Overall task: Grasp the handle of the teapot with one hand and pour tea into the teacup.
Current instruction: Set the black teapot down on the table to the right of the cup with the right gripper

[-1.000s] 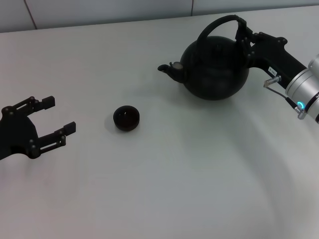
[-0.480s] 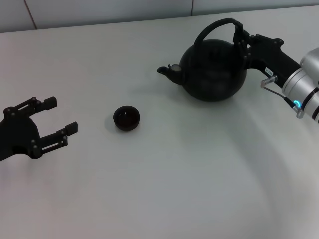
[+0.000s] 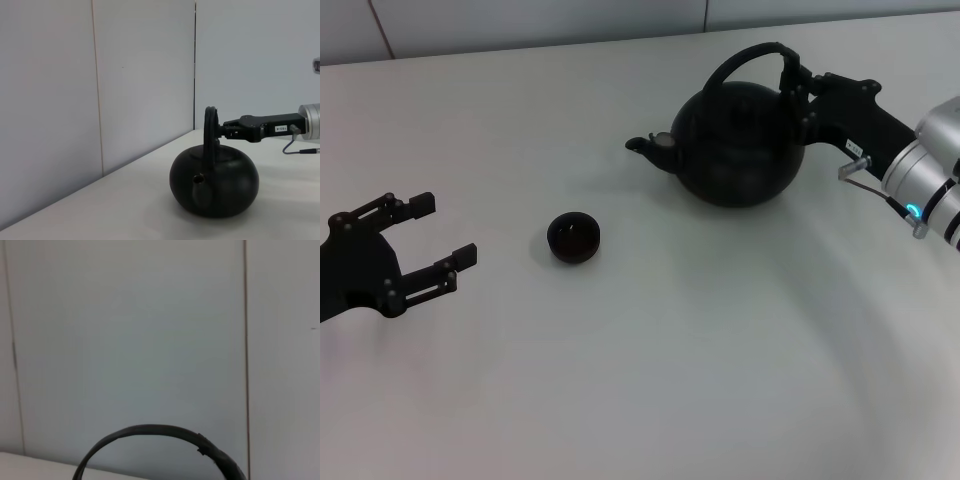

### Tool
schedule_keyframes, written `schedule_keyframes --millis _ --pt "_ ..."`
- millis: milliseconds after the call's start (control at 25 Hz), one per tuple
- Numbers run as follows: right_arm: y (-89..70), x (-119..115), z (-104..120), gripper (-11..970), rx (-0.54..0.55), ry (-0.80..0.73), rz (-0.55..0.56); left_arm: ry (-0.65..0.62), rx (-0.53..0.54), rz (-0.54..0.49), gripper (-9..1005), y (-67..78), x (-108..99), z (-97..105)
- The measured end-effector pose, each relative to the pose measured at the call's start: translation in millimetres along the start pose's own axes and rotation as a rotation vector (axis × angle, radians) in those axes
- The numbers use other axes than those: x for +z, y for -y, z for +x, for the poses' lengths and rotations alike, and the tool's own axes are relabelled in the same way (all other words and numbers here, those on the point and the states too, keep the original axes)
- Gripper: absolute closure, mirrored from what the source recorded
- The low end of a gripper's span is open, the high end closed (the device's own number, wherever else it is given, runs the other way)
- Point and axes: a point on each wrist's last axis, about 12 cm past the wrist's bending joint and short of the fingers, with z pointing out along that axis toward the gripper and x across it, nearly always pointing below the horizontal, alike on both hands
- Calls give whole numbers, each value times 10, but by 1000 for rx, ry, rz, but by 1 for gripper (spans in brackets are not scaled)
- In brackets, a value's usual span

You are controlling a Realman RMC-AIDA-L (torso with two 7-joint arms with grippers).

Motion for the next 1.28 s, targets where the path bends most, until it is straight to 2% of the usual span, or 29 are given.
schedule_keyframes --millis 120,440,640,880,1120,1200,1280 --pt "6 3 -8 869 -4 0 -3 0 0 0 214 0 0 0" --pt "30 -51 6 715 9 15 16 -1 0 -1 214 1 -5 1" --pt "29 -83 5 491 12 30 14 -1 0 -2 214 1 -7 2" --pt "31 -203 -35 299 35 116 12 -1 0 -2 214 3 -14 2" --pt "15 -384 -90 291 51 232 -3 4 -1 6 214 20 -28 2" --pt "-27 -410 -128 291 40 262 -55 19 -1 32 214 50 -37 -15" --pt "-73 -404 -188 291 21 264 -164 38 1 64 214 80 -52 -40"
